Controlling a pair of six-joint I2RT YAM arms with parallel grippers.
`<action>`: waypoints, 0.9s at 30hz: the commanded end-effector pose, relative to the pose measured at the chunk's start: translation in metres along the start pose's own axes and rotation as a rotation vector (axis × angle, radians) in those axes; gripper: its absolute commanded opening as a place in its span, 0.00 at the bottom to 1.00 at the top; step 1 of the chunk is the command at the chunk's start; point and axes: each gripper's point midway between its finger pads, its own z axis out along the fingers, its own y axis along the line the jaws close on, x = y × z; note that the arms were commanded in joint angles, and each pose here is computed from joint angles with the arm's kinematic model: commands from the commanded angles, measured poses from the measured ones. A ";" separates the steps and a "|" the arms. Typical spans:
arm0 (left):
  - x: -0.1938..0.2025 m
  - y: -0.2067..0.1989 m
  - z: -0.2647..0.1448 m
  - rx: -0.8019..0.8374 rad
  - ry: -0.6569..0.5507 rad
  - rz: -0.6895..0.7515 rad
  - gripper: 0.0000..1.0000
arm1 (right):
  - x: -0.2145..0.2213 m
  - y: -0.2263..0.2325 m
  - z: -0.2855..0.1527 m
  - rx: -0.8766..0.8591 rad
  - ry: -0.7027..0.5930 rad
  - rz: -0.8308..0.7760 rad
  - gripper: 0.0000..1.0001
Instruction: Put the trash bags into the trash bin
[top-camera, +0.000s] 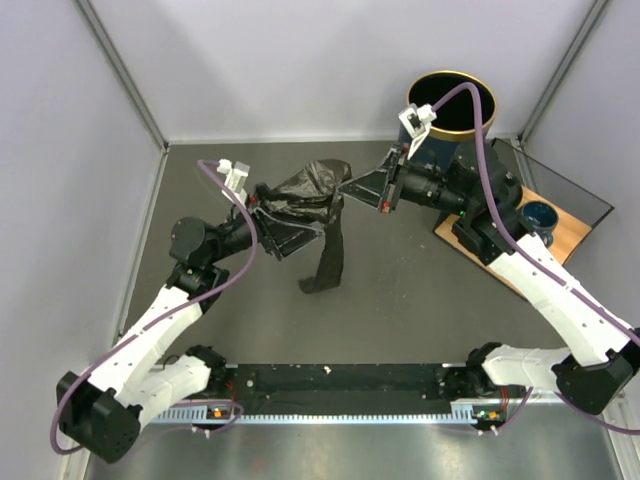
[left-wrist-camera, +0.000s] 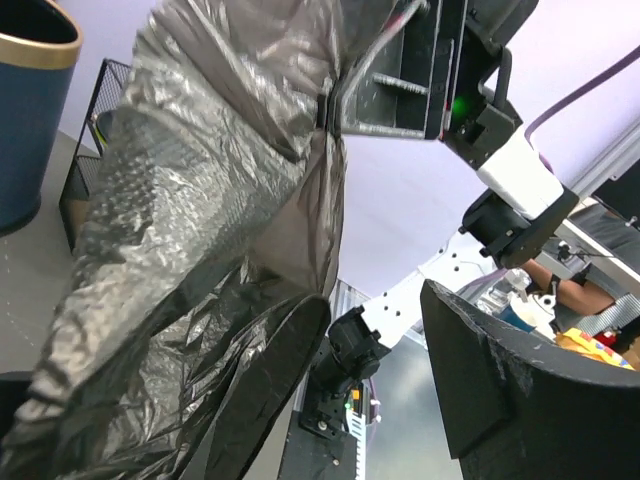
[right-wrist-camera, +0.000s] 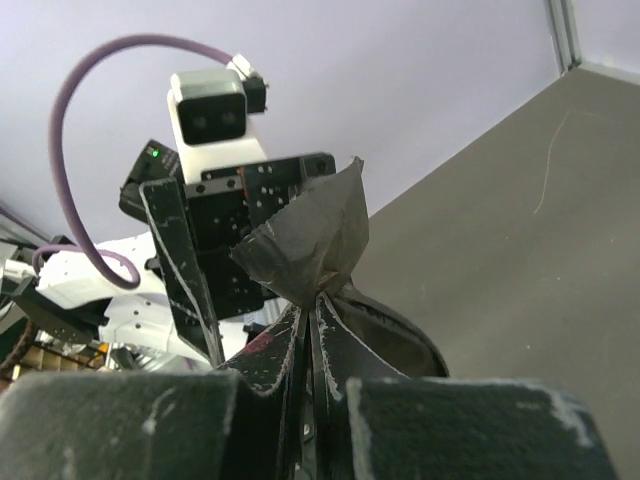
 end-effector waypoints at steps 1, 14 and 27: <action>-0.023 -0.002 0.008 -0.021 -0.068 0.015 0.79 | -0.005 0.013 0.001 -0.068 -0.017 0.009 0.00; -0.018 0.058 0.009 -0.178 -0.082 -0.121 0.16 | -0.009 0.026 -0.012 -0.106 -0.020 0.028 0.00; -0.015 0.040 -0.028 -0.163 0.051 0.258 0.00 | -0.034 -0.055 -0.030 0.093 0.004 0.005 0.00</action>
